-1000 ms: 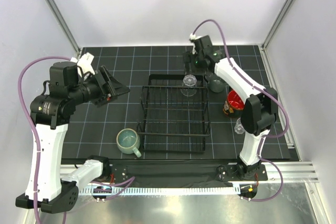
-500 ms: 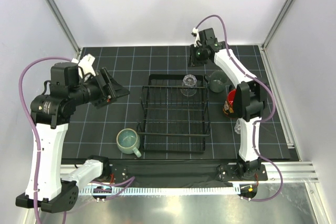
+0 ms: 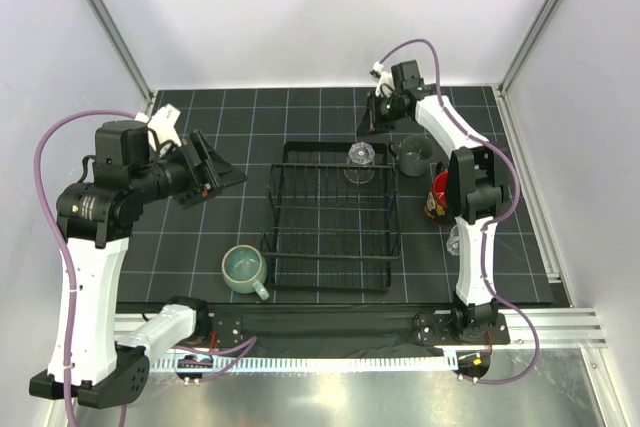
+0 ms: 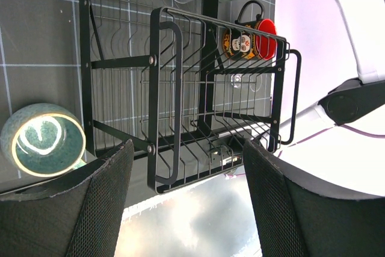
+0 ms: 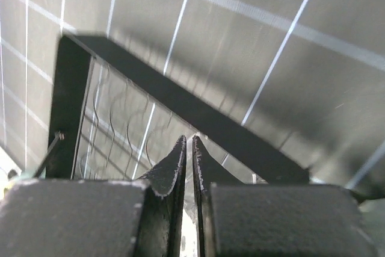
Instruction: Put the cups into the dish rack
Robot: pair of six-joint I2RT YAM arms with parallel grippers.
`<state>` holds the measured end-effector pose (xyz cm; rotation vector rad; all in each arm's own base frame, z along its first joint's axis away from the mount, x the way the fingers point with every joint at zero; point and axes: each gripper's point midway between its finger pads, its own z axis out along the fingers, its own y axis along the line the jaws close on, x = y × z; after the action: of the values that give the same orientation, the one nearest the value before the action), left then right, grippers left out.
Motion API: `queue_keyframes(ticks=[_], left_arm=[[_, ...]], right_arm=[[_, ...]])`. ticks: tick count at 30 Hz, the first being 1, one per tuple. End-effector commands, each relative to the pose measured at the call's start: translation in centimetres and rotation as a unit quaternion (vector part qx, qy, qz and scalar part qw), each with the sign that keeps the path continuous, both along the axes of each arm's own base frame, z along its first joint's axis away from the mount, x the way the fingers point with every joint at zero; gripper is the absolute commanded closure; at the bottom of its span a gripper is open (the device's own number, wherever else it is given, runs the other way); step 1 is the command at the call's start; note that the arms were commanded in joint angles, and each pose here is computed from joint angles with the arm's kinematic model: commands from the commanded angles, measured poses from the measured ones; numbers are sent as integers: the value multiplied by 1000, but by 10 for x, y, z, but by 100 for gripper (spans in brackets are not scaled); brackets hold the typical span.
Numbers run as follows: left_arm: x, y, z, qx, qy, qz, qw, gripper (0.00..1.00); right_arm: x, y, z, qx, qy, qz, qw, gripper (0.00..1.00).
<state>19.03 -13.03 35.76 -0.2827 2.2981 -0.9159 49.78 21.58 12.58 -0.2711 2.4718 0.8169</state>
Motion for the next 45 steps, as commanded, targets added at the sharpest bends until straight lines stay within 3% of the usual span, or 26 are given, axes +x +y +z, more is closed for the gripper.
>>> queue_keyframes(ticks=[1,18,27,45], left_arm=[[-1,-3,6,-5,-12,-9,1000,28],[2,-8,-1,-17,-5,-18,1000,28],[0,-10,-2,-24,-1,-21,999,28],[3,-12,-2,-29,-2,-24,999,29]], right_arm=[[-18,13,5,33,3,37,999,92],[-84,15,-19,55,61,65,994,93],[-88,16,-15,59,73,57,994,93],[-164,13,-31,50,119,69,989,96]])
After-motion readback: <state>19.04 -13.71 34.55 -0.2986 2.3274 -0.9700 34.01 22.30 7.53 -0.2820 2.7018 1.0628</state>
